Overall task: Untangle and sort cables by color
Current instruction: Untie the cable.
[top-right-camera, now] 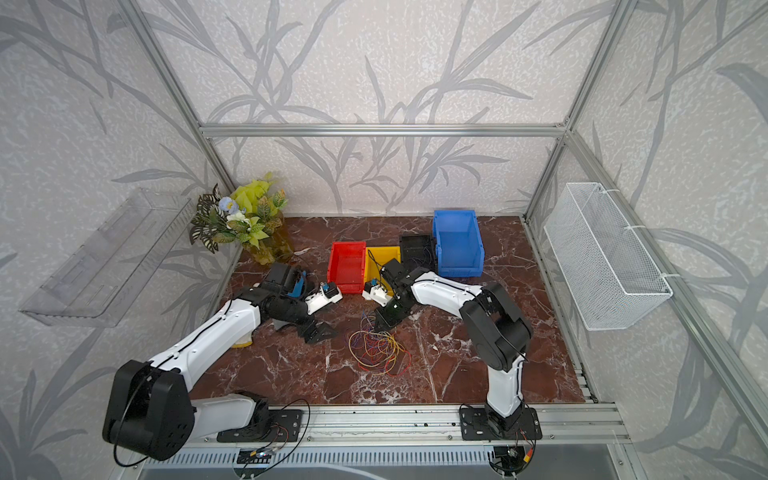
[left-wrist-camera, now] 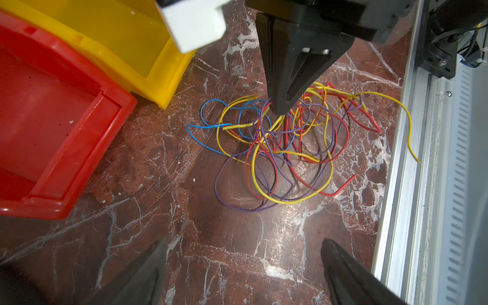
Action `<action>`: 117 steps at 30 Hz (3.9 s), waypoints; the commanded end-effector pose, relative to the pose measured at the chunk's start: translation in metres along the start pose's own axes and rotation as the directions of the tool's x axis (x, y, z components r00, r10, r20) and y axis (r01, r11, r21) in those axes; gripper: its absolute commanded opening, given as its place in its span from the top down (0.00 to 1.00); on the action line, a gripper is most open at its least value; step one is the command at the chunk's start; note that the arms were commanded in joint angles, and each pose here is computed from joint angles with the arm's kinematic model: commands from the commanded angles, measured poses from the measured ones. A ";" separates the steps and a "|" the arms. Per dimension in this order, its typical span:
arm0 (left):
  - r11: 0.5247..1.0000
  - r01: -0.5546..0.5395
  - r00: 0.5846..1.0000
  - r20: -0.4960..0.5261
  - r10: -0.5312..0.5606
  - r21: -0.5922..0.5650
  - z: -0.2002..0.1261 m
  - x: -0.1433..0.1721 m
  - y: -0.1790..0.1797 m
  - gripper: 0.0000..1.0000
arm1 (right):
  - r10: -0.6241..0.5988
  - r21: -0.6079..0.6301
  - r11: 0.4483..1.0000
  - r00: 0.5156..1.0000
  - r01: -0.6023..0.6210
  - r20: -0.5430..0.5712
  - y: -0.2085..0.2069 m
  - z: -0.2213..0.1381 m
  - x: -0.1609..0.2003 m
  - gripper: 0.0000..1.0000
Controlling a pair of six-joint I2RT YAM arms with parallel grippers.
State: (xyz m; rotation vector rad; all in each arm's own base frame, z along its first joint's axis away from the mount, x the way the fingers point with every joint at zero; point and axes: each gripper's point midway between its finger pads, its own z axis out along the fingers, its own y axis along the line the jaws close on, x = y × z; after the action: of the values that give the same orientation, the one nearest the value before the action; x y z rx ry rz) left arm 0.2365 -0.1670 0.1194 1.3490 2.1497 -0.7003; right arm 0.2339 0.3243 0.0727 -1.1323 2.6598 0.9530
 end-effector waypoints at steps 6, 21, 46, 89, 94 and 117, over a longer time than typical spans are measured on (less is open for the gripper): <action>0.990 -0.102 0.981 0.177 0.084 0.098 -0.004 -0.061 -0.011 0.07 | -0.322 0.118 0.947 0.890 0.300 0.323 0.046 -0.061 -0.047 1.00; 0.978 -0.122 0.967 0.242 0.079 0.168 0.022 -0.090 -0.010 1.00 | -0.353 0.165 0.936 0.854 0.312 0.382 0.053 -0.074 -0.044 1.00; 0.969 -0.220 0.925 0.341 0.169 0.117 -0.089 -0.164 -0.033 1.00 | -0.061 0.198 0.980 0.976 0.020 0.207 -0.032 0.020 0.013 0.56; 0.975 -0.042 0.848 0.508 0.151 -0.220 -0.225 -0.232 0.014 1.00 | -0.162 0.191 0.977 0.902 0.090 0.401 0.028 -0.101 -0.030 0.35; 0.988 -0.023 0.860 0.501 0.096 -0.151 -0.198 -0.213 0.016 1.00 | -0.328 0.235 0.941 0.820 0.242 0.469 0.066 -0.153 -0.042 0.12; 0.999 0.003 0.863 0.504 -0.028 0.050 -0.161 -0.179 -0.008 1.00 | -0.325 0.026 0.850 0.485 0.526 0.812 0.156 -0.142 -0.169 0.09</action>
State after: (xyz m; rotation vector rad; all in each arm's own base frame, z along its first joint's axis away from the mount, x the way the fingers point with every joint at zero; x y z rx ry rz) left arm 0.2837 -0.1776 0.3473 1.0083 1.7802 -0.9544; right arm 0.2722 0.4131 0.2780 -1.0194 1.6371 1.1901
